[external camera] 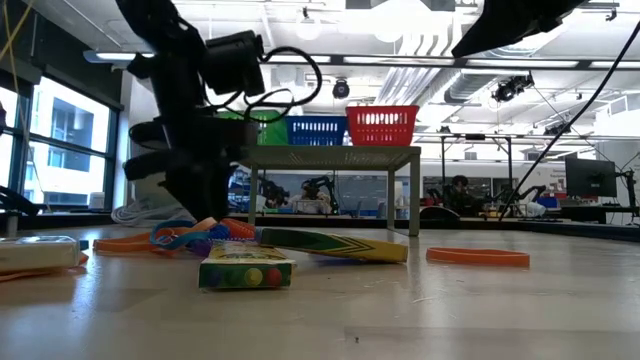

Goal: Pick & Place Office Desk Supplies
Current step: Put the violet spring keychain into the green bin on the shelf

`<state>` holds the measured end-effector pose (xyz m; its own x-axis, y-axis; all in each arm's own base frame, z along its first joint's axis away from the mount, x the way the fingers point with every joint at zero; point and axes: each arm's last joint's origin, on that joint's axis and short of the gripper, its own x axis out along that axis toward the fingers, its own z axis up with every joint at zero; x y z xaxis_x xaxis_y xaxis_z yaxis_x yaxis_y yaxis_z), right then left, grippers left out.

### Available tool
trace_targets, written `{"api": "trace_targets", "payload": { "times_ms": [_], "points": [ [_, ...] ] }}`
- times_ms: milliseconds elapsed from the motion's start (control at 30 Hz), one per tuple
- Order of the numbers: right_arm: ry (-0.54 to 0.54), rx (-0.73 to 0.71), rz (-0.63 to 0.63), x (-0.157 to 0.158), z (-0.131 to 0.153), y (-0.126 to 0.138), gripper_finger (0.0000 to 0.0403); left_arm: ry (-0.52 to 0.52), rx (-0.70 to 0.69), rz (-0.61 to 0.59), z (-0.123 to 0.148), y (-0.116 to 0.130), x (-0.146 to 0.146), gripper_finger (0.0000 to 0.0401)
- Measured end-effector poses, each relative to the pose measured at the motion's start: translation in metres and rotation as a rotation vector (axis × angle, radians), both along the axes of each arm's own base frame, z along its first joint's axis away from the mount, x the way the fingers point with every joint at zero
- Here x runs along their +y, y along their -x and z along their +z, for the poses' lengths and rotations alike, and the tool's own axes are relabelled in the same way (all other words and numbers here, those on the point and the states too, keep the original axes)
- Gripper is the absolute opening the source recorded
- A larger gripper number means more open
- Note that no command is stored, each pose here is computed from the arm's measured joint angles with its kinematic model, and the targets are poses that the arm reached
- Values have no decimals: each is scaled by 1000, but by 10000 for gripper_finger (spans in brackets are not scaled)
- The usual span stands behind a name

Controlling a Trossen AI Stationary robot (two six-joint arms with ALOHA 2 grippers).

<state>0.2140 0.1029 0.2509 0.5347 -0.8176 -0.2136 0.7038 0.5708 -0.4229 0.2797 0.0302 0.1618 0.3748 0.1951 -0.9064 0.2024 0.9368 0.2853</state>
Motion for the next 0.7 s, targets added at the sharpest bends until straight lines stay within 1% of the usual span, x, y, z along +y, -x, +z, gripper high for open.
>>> {"api": "trace_targets", "payload": {
  "times_ms": [100, 200, 300, 500, 700],
  "points": [
    [4, -2, 0, 0, 0, 0, 215, -26, -5, -56, 1, -1, 0, 136],
    [6, -3, 0, 0, 0, 0, 215, -35, -19, -74, 2, -3, 0, 136],
    [6, -3, 0, 0, 0, 0, 215, -53, 12, -121, -3, -3, 1, 136],
    [6, -3, 0, 0, 0, 0, 215, -46, 50, -121, -14, -7, 6, 136],
    [14, 8, 3, 0, 0, 0, 215, -11, 94, -125, -28, -9, 7, 136]
  ]
}}
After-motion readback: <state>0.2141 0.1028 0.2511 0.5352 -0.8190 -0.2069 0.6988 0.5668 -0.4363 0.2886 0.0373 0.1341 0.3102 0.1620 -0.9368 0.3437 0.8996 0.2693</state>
